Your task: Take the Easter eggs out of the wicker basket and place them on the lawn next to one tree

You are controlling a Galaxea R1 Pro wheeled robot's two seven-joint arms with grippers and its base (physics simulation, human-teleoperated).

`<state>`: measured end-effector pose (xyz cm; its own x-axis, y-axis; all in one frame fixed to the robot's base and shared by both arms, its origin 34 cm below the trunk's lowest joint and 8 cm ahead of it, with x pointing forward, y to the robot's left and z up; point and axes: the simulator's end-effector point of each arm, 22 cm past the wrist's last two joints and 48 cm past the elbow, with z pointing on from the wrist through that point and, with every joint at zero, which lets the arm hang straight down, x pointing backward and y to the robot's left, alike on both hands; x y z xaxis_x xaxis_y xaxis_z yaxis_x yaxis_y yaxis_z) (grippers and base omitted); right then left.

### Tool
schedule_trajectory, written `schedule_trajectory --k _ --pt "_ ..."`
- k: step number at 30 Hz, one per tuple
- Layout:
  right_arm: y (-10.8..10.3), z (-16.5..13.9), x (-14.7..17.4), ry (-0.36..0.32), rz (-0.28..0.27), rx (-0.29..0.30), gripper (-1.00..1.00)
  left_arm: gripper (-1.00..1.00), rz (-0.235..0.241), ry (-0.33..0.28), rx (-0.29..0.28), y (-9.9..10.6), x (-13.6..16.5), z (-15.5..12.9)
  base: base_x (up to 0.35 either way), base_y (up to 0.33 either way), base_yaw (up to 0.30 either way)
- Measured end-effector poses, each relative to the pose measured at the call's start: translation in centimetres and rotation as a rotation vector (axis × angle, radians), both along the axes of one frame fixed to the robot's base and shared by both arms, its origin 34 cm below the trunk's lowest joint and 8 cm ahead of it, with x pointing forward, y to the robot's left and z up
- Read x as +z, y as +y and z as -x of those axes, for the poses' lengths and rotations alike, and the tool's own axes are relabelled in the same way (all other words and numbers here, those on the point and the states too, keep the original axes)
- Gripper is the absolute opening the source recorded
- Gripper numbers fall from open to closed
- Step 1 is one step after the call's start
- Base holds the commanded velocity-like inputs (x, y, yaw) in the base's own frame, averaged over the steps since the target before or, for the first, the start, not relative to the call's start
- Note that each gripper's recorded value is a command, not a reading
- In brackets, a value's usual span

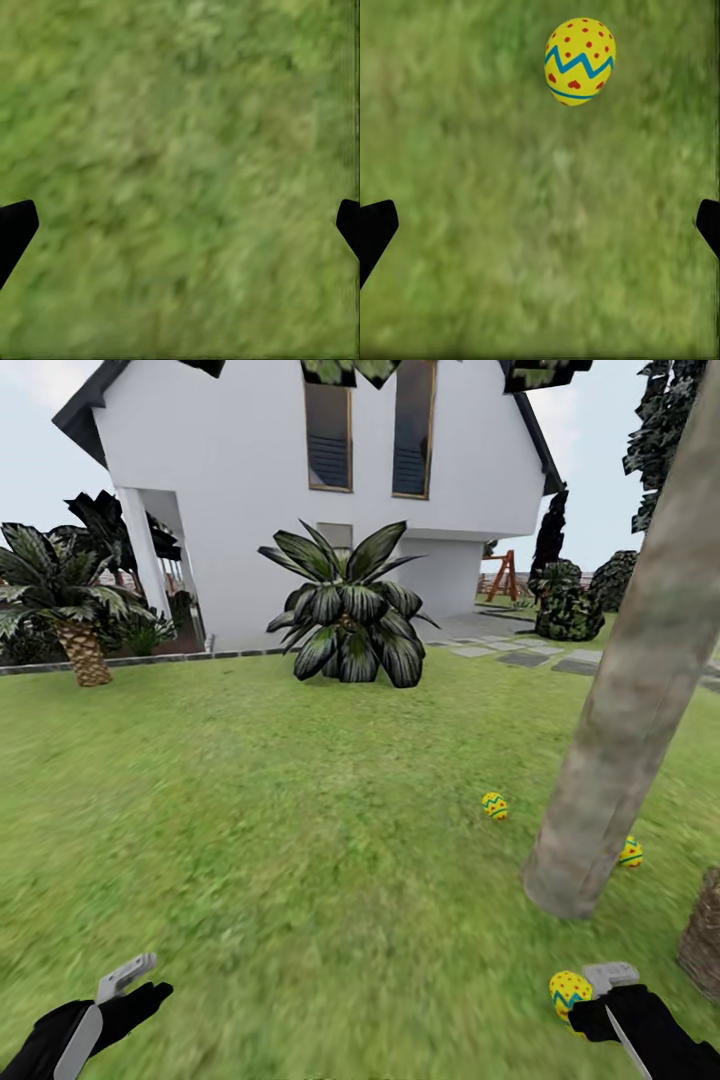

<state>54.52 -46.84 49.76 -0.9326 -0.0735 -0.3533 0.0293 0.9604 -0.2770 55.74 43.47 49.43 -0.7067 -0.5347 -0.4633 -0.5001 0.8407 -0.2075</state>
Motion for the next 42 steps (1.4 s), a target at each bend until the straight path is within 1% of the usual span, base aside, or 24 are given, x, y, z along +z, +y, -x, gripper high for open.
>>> schedule_trajectory --k 13,17,38,42 --pt "0.0 -0.3 2.6 0.001 0.000 0.000 1.00 1.00 0.000 0.000 0.000 0.0 2.6 -0.4 -0.011 -0.291 -0.273" --pt "0.0 -0.4 3.3 0.001 0.000 0.000 1.00 1.00 0.003 0.008 0.000 -0.1 3.1 -0.2 0.000 -0.294 -0.209" --pt "0.0 -0.9 7.3 0.000 0.001 0.001 1.00 1.00 0.006 0.011 0.001 -0.2 6.8 -0.5 0.000 -0.293 -0.008" --pt "0.0 -0.9 8.0 0.001 0.001 0.002 1.00 1.00 0.010 0.010 0.003 -0.4 7.5 -0.6 0.000 -0.111 0.000"
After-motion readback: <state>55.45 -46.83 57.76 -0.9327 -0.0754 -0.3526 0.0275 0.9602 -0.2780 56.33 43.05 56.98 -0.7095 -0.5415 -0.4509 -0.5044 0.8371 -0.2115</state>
